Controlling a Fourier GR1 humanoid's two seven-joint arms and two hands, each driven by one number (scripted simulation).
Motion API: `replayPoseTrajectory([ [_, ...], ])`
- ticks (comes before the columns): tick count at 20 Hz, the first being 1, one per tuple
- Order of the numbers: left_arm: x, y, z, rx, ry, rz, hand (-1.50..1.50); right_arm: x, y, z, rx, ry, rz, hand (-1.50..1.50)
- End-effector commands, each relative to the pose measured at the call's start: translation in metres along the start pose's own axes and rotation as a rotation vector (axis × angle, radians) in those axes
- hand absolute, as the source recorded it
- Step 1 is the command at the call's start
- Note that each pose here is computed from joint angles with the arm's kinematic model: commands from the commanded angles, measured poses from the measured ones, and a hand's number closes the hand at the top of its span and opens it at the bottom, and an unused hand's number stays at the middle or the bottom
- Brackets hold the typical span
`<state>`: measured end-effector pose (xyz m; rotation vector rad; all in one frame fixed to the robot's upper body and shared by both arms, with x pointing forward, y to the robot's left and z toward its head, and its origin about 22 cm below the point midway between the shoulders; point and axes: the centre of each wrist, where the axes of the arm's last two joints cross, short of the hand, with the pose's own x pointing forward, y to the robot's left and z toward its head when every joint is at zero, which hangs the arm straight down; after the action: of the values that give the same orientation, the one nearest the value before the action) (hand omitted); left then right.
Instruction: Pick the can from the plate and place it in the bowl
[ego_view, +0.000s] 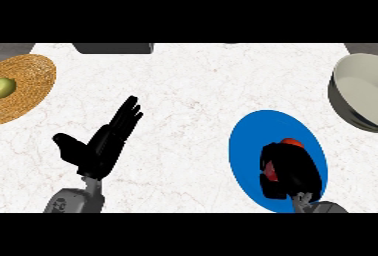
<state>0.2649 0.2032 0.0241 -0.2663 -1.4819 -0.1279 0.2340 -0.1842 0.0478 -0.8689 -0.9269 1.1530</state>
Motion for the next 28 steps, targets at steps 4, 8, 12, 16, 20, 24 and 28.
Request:
replayPoseTrajectory([
  [4,0.013,-0.005,0.002,0.005,-0.008,0.006,0.00,0.024,0.016,-0.012,-0.035,-0.019,0.057,1.50],
  [8,-0.015,0.006,0.004,-0.001,-0.009,0.009,0.00,0.019,-0.008,0.002,-0.098,-0.010,0.076,1.50],
  [12,-0.013,0.005,0.007,-0.001,0.002,-0.018,0.00,-0.020,-0.022,-0.030,-0.107,0.112,0.067,1.50],
  [16,0.002,0.007,-0.001,0.009,-0.012,0.001,0.00,-0.037,-0.014,-0.036,-0.102,0.250,0.037,1.50],
  [20,0.015,-0.003,-0.006,-0.021,0.008,0.004,0.00,-0.015,-0.050,-0.029,-0.247,0.239,-0.001,1.50],
  [24,-0.005,0.000,0.008,-0.002,-0.013,-0.006,0.00,-0.009,-0.085,0.012,-0.343,0.206,-0.080,1.50],
  [28,0.003,-0.002,-0.004,0.005,0.010,-0.006,0.00,0.002,-0.125,0.043,-0.513,0.227,-0.064,1.50],
])
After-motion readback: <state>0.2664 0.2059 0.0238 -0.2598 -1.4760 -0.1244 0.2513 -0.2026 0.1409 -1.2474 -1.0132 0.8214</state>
